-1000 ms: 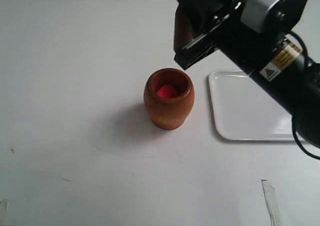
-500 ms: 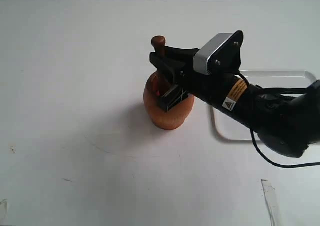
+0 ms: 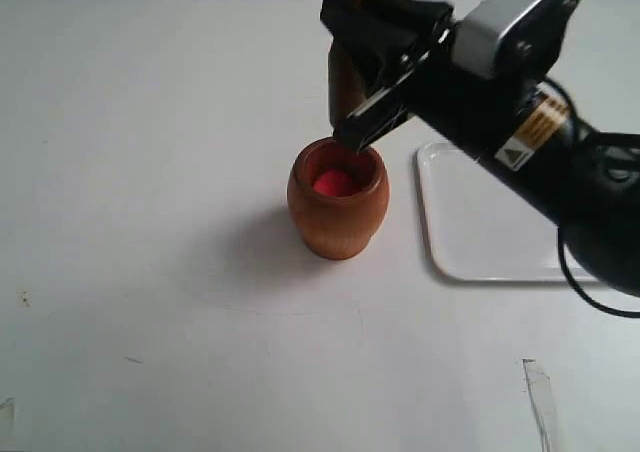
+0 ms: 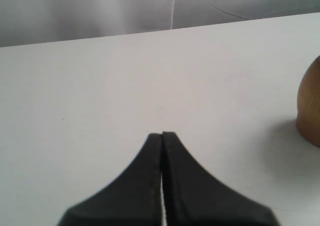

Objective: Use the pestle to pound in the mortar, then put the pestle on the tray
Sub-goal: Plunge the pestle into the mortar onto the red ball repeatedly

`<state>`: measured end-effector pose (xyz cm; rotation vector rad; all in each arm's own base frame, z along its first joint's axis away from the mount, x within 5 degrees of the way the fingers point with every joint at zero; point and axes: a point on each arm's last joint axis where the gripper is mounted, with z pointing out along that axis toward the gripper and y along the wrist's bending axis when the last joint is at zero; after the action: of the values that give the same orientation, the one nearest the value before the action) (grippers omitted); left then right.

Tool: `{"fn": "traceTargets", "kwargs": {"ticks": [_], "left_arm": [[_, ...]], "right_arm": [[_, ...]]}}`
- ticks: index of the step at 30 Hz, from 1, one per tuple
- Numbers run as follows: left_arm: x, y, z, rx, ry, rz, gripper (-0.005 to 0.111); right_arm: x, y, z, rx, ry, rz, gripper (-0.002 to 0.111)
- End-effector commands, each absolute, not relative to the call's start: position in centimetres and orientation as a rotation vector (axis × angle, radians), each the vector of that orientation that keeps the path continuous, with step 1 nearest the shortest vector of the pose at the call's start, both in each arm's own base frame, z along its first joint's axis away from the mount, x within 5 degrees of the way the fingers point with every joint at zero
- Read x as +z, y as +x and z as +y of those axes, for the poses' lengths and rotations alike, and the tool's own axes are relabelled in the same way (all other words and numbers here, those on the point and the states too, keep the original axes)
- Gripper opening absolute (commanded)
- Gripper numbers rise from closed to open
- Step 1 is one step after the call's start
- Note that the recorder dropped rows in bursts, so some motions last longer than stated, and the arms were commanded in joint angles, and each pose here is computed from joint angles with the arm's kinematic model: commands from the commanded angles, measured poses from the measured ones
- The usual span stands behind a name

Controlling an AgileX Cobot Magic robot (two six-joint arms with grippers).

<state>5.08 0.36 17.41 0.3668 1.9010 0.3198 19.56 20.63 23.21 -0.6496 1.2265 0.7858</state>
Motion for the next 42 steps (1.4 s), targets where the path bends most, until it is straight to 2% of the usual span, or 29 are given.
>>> {"fn": "traceTargets", "kwargs": {"ticks": [1,4,8,17,20,25,36,39,42], "left_arm": [[17.4,5.1,0.3,0.302,0.361,1.897,0.0],[17.4,5.1,0.3,0.302,0.361,1.897,0.0],[17.4,5.1,0.3,0.302,0.361,1.897,0.0],[17.4,5.1,0.3,0.302,0.361,1.897,0.0],[17.4,5.1,0.3,0.302,0.361,1.897,0.0],[17.4,5.1,0.3,0.302,0.361,1.897,0.0],[17.4,5.1,0.3,0.302,0.361,1.897,0.0],[17.4,5.1,0.3,0.302,0.361,1.897,0.0],[17.4,5.1,0.3,0.302,0.361,1.897,0.0]], "right_arm": [[26.7,18.4,19.6,0.781,-0.619,1.084,0.0],[26.5,18.4,19.6,0.774,-0.635,1.103,0.0],[23.8,19.1,20.6,0.765,-0.705,1.199,0.0],[13.9,20.7,22.2,0.805,-0.763,1.526,0.0],[12.6,20.7,22.2,0.813,-0.762,1.579,0.0],[14.8,20.7,22.3,0.823,-0.741,1.504,0.0],[27.0,18.0,19.8,0.831,-0.637,1.071,0.0],[28.3,17.5,19.3,0.81,-0.634,1.016,0.0],[27.5,17.8,19.5,0.792,-0.659,1.077,0.0]]}}
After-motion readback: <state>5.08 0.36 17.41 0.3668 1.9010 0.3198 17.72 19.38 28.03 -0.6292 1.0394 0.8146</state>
